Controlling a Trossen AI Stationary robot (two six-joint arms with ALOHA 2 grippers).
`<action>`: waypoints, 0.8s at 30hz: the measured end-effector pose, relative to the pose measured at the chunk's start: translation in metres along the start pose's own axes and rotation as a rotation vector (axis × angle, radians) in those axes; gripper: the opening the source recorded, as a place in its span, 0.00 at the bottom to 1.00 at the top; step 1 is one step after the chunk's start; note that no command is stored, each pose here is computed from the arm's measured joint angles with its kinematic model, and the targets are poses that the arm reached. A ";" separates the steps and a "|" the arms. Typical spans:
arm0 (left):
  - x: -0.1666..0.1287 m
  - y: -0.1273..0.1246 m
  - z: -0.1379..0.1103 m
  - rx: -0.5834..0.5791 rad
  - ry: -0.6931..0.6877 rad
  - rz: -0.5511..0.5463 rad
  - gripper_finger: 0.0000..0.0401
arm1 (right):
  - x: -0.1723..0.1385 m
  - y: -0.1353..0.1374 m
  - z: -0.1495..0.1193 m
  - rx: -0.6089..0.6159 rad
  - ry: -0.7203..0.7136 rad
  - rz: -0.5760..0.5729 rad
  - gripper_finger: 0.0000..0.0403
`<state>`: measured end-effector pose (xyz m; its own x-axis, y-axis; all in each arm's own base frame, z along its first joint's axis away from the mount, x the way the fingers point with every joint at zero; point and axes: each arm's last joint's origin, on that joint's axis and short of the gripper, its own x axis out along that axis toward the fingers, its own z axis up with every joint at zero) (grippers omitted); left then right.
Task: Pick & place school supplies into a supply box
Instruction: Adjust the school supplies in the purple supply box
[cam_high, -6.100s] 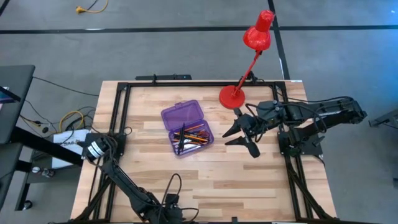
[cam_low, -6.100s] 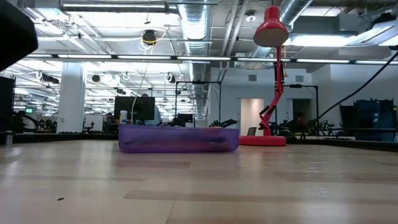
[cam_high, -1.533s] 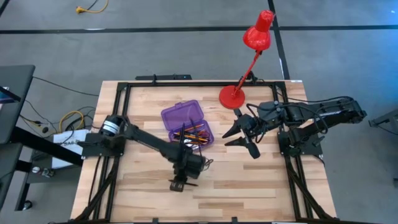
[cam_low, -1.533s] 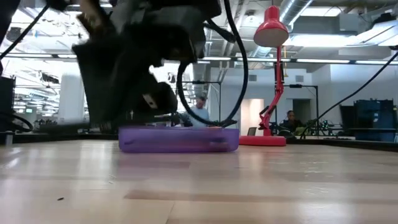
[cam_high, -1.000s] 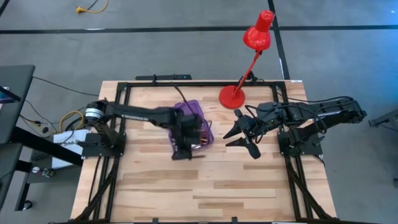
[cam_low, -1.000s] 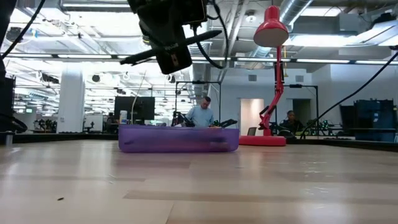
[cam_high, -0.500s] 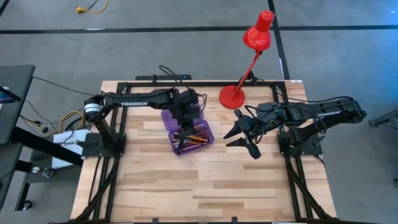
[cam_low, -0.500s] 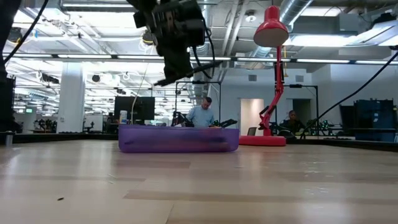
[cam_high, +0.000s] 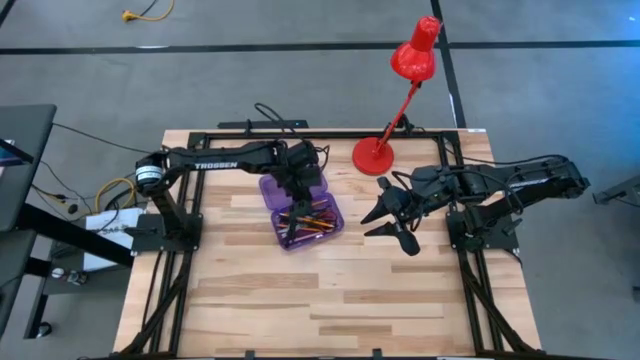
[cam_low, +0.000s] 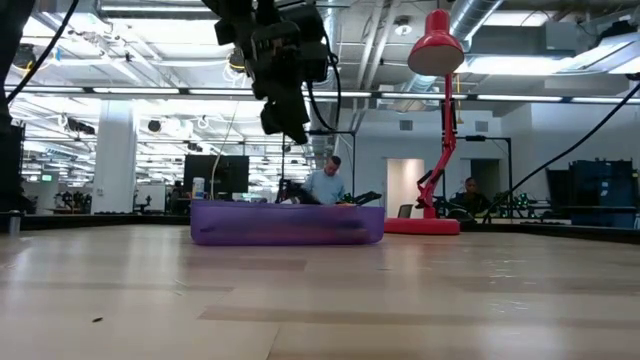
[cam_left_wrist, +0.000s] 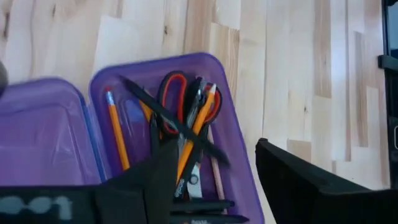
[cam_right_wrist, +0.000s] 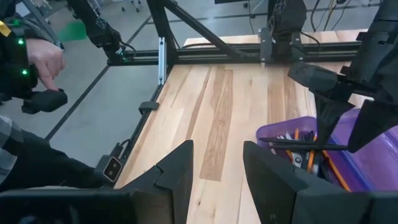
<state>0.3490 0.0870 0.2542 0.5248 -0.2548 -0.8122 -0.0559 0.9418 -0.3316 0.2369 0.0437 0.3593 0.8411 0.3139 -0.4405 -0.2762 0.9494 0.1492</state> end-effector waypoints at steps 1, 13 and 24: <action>0.000 0.000 -0.001 -0.010 0.010 0.000 0.50 | 0.000 0.000 0.000 0.000 0.000 0.000 0.33; 0.006 -0.010 -0.028 -0.197 0.257 0.211 0.42 | 0.000 0.002 -0.001 0.006 0.015 0.003 0.33; 0.039 -0.018 -0.059 -0.225 0.290 0.372 0.27 | 0.000 0.001 -0.002 0.001 0.014 -0.015 0.33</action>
<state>0.3207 0.0470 0.2006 0.1796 0.0076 -0.9837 -0.3919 0.9177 -0.0645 0.2361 0.0450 0.3580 0.8385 0.2998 -0.4550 -0.2633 0.9540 0.1434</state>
